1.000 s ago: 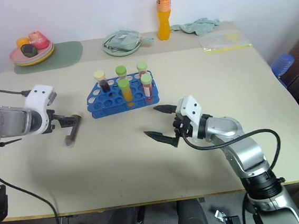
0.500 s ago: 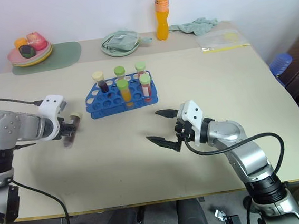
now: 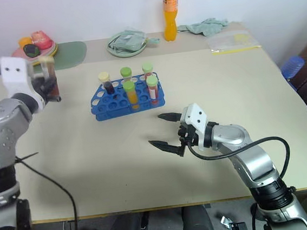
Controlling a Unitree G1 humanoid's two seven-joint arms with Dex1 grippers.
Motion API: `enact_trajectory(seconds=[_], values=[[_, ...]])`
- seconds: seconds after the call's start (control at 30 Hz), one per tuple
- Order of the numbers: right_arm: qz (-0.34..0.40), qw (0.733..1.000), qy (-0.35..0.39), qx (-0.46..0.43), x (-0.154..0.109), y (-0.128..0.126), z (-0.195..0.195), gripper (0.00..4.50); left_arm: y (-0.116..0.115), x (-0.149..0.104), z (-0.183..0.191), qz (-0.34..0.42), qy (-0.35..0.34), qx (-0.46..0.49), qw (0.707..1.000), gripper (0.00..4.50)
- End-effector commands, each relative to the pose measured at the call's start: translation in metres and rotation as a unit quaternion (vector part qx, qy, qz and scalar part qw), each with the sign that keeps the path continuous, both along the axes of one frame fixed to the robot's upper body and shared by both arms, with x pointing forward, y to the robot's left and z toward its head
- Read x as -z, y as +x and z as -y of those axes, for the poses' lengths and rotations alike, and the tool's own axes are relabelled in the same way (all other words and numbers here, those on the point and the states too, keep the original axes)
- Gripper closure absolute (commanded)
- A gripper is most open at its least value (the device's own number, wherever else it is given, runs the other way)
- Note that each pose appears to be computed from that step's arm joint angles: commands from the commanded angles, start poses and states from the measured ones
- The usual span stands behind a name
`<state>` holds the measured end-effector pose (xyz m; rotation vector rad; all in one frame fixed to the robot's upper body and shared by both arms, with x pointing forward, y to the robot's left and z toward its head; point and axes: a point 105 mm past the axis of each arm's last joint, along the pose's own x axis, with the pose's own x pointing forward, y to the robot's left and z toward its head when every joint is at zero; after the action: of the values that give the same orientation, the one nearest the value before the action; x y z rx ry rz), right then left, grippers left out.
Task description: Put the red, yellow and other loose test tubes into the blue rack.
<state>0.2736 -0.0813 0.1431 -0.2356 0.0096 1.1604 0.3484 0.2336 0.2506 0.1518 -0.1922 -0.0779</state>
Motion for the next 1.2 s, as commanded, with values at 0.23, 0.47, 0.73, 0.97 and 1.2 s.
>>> enact_trajectory(seconds=[0.23, 0.47, 0.73, 0.97, 1.2], values=[[0.039, 0.999, 0.028, 0.003, -0.017, 0.003, -0.011, 0.0, -0.037, 0.048, 0.07, 0.143, 0.026, 0.048, 0.988, 3.69], [0.047, 0.999, 0.028, 0.007, -0.019, 0.006, -0.012, 0.0, -0.016, 0.066, 0.09, 0.169, 0.011, 0.034, 0.985, 3.69], [0.053, 0.998, 0.032, 0.014, -0.021, 0.008, -0.013, 0.0, 0.011, 0.085, 0.098, 0.146, -0.017, 0.038, 0.988, 3.69], [0.056, 0.998, 0.035, 0.019, -0.022, 0.009, -0.012, 0.0, 0.018, 0.093, 0.106, 0.13, -0.02, 0.045, 0.99, 3.69], [0.056, 0.998, 0.037, 0.017, -0.022, 0.009, -0.015, 0.0, 0.022, 0.106, 0.11, 0.111, -0.037, 0.05, 0.992, 3.69]])
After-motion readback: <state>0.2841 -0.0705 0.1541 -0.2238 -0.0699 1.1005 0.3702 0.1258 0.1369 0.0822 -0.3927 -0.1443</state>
